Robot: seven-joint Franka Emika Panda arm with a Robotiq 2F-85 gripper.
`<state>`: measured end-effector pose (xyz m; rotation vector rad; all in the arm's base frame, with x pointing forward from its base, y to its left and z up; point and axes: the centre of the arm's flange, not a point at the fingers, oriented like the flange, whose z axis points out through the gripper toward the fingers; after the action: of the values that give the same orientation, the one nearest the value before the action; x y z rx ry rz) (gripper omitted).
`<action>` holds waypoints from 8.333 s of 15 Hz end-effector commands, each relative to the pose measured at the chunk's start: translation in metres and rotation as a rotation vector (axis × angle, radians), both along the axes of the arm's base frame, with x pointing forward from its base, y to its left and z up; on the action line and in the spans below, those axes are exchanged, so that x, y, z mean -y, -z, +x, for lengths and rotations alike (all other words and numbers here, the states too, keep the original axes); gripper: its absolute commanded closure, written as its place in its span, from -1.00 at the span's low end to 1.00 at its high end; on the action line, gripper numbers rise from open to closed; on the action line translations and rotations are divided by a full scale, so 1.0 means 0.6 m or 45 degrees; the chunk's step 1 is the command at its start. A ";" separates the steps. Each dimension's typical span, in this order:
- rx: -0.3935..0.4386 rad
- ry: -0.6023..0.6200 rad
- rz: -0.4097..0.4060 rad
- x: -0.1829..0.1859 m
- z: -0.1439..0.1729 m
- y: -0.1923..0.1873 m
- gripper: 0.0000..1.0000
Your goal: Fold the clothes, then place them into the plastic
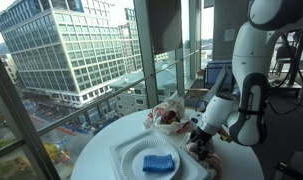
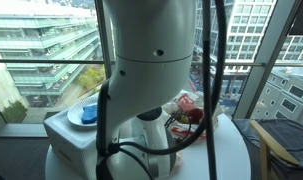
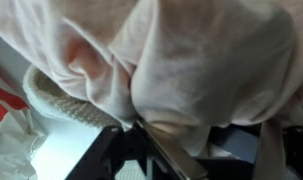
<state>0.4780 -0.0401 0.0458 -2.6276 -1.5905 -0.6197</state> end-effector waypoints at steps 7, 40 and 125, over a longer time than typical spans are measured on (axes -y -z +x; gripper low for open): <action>0.027 -0.303 -0.281 0.077 -0.071 -0.097 -1.00; -0.031 -1.230 -0.732 -0.054 -0.047 0.041 -1.00; 0.506 -0.270 -0.261 0.122 0.348 -0.157 -1.00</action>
<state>0.7145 -0.1123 0.1114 -2.5539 -2.0624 -1.0161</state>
